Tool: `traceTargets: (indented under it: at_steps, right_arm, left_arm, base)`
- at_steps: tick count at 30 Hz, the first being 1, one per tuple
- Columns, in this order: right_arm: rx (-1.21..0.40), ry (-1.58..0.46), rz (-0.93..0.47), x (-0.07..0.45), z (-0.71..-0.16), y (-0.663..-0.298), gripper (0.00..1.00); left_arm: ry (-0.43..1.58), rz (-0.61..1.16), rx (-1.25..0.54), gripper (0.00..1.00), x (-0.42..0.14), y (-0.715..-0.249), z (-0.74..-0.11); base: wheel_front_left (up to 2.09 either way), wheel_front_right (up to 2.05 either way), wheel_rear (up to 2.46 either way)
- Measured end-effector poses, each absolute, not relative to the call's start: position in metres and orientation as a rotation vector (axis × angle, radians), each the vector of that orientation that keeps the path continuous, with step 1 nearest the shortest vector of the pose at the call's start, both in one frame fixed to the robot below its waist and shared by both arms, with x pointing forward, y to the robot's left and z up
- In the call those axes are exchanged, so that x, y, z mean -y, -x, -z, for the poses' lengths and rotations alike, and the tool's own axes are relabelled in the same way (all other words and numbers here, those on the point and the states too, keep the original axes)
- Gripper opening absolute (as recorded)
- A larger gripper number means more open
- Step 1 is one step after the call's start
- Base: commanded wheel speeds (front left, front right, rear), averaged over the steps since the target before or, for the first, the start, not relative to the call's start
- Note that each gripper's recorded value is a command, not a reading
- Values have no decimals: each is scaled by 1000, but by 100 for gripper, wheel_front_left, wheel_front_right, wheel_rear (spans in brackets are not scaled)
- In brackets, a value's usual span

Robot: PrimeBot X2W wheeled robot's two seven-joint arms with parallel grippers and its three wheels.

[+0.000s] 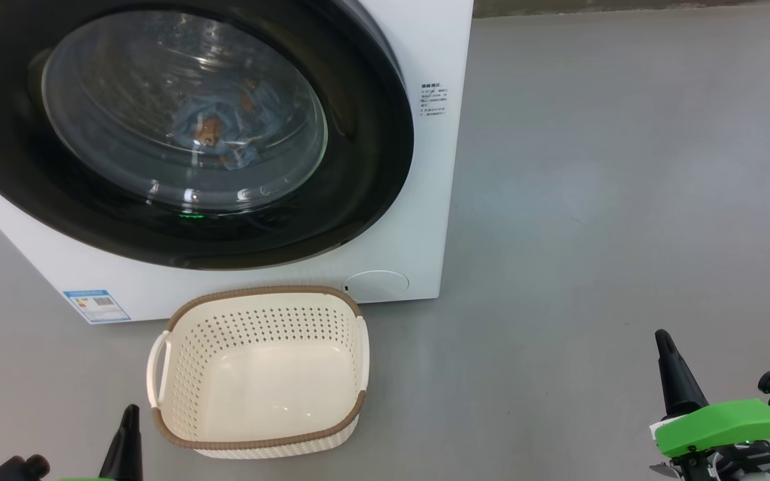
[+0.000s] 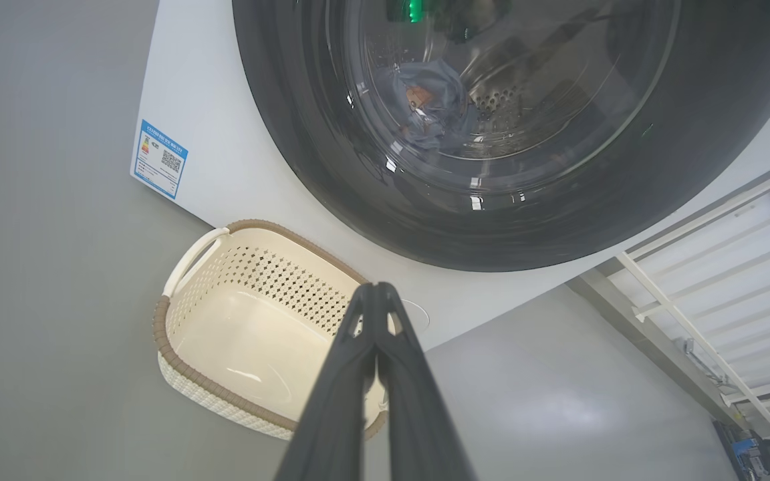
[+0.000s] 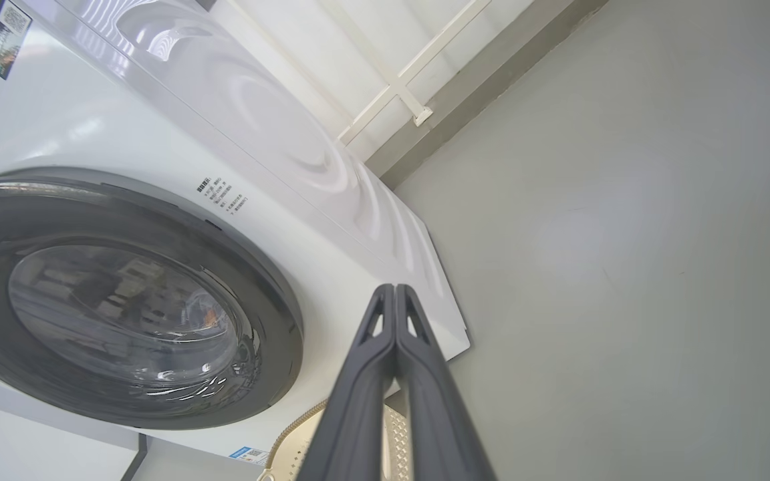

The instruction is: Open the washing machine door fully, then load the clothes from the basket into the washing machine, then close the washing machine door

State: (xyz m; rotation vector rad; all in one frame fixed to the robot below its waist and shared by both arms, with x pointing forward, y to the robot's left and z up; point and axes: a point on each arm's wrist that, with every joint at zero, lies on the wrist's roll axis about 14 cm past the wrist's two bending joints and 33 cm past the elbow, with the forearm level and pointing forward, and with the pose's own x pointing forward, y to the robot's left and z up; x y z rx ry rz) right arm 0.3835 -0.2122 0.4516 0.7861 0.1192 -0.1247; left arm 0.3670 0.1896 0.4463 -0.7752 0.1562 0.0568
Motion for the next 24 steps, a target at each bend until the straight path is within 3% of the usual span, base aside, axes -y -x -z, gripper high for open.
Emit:
traceTargets:
  at_steps: [24]
  right_arm:
    - [-94, -1018, 130, 212, -463, -386, 0]
  left_arm:
    - [1015, -84, -150, 0, -189, -369, -452]
  base:
    - [0, 0, 0]
